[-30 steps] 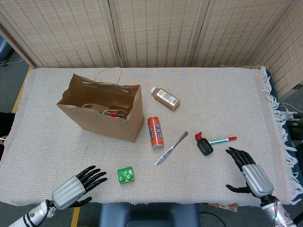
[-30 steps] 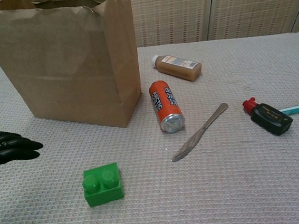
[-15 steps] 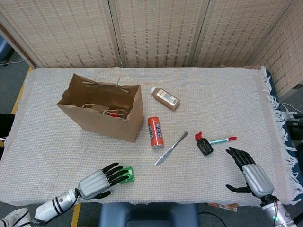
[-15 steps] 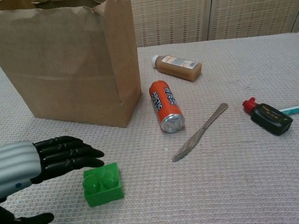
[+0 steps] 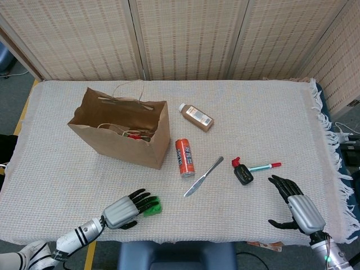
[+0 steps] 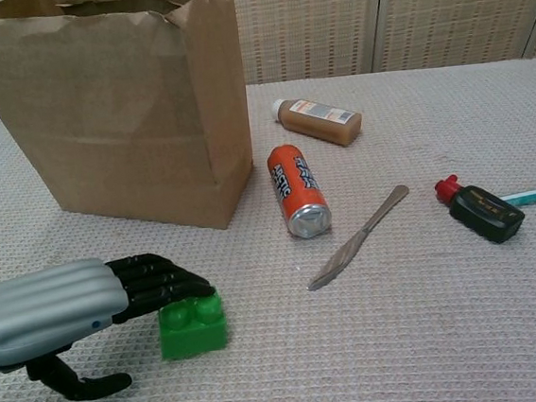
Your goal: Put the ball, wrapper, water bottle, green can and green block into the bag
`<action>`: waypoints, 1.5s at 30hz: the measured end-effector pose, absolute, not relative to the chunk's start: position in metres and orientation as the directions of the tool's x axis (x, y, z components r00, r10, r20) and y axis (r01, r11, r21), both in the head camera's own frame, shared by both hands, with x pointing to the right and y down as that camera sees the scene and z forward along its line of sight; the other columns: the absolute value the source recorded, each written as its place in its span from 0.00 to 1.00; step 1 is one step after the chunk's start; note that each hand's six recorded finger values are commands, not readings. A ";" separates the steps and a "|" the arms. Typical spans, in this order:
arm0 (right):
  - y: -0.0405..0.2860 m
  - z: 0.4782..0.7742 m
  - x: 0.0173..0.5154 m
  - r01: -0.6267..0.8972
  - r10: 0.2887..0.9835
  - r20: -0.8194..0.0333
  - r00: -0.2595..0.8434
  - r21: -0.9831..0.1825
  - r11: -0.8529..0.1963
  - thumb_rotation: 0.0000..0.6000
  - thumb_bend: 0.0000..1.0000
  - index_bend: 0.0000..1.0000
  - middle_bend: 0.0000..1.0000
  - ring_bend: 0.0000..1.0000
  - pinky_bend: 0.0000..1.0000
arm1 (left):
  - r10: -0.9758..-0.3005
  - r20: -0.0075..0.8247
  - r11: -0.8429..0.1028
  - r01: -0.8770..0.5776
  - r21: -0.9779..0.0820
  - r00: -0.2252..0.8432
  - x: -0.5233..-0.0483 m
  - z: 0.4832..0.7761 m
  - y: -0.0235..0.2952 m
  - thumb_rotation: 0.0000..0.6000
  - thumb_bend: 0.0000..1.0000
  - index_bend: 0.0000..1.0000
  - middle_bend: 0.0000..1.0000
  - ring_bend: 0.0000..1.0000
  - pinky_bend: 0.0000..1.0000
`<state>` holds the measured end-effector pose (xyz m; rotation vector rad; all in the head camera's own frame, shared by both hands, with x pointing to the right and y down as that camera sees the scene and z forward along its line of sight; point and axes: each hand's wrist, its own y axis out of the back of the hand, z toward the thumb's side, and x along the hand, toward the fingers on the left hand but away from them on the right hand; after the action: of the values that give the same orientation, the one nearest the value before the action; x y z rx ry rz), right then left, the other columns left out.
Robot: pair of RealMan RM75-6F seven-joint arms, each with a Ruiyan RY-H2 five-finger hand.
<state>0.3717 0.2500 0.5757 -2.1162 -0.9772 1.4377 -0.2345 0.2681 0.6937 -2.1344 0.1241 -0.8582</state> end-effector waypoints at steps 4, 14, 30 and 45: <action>0.250 0.576 0.372 0.324 0.735 -0.640 0.223 -0.663 -0.675 1.00 0.03 0.00 0.00 0.00 0.00 | -0.369 0.521 -0.661 0.177 -0.729 0.769 -0.227 0.692 0.263 1.00 0.35 0.00 0.00 0.00 0.05; 0.250 0.576 0.372 0.324 0.732 -0.642 0.226 -0.659 -0.678 1.00 0.03 0.00 0.00 0.00 0.00 | -0.375 0.507 -0.665 0.156 -0.730 0.776 -0.221 0.685 0.259 1.00 0.35 0.00 0.00 0.00 0.05; 0.249 0.575 0.372 0.329 0.736 -0.640 0.223 -0.661 -0.675 1.00 0.03 0.00 0.00 0.00 0.00 | -0.331 0.552 -0.659 0.232 -0.716 0.765 -0.213 0.702 0.264 1.00 0.35 0.00 0.00 0.00 0.07; 0.249 0.575 0.373 0.335 0.736 -0.640 0.221 -0.658 -0.674 1.00 0.03 0.00 0.00 0.00 0.00 | -0.369 0.576 -0.638 0.252 -0.728 0.730 -0.225 0.711 0.265 1.00 0.69 0.67 0.66 0.60 0.74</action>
<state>0.3727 0.2486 0.5751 -2.1217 -0.9919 1.4411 -0.2248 0.2655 0.7108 -2.0706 0.0885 -0.9155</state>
